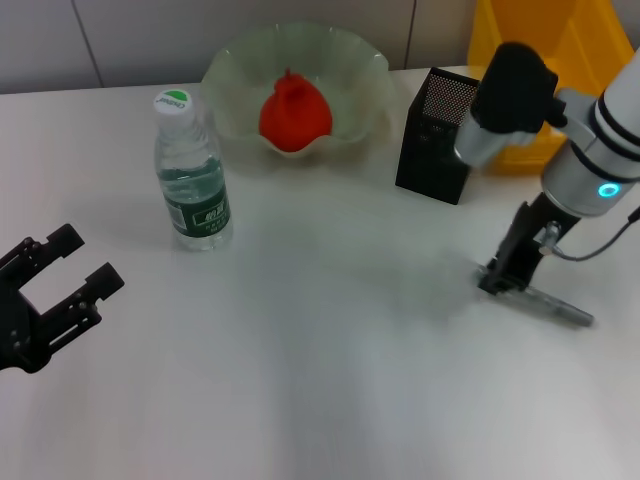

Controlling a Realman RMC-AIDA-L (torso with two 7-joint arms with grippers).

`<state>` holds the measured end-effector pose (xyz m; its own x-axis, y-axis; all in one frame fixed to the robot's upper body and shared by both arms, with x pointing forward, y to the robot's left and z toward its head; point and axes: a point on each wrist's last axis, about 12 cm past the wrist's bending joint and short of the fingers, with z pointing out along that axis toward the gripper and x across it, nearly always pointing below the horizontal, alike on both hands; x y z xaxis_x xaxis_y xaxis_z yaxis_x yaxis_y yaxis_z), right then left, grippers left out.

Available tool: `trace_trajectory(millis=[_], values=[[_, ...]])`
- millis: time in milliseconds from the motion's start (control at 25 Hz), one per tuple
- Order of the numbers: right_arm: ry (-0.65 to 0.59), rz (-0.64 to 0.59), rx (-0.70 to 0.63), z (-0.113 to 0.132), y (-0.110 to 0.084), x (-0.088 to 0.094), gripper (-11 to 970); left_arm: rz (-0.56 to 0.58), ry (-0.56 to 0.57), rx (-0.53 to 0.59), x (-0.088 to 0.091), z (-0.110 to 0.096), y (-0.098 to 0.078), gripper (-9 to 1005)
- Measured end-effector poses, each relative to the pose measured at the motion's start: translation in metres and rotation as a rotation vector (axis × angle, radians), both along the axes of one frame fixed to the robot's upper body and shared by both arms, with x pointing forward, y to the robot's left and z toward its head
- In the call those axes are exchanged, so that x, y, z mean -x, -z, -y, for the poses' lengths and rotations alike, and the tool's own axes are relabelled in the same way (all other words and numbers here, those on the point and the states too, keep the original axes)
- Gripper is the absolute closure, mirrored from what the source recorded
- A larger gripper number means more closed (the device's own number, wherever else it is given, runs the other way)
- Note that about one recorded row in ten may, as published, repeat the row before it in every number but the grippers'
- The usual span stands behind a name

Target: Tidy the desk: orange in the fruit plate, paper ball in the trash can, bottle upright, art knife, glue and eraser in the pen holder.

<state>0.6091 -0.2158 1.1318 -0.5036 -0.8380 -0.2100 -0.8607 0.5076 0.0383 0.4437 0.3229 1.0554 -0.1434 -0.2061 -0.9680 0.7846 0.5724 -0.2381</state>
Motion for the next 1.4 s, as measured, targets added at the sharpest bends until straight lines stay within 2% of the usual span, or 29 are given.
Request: trace_trajectory(millis=[360, 960, 1200, 1400], values=[[-0.005, 0.085, -0.124, -0.008, -0.027, -0.002, 815, 0.002, 0.004, 0.001, -0.002, 0.001, -0.001, 259], [0.019, 0.368, -0.532, -0.019, -0.083, 0.000, 816, 0.009, 0.004, 0.008, -0.002, 0.000, -0.002, 259], [0.078, 0.466, -0.673, -0.011, -0.084, 0.000, 817, 0.010, -0.008, 0.021, -0.002, -0.001, -0.004, 260], [0.152, 0.524, -0.791, 0.002, -0.071, 0.004, 817, 0.010, -0.042, 0.049, -0.004, -0.006, -0.006, 260]])
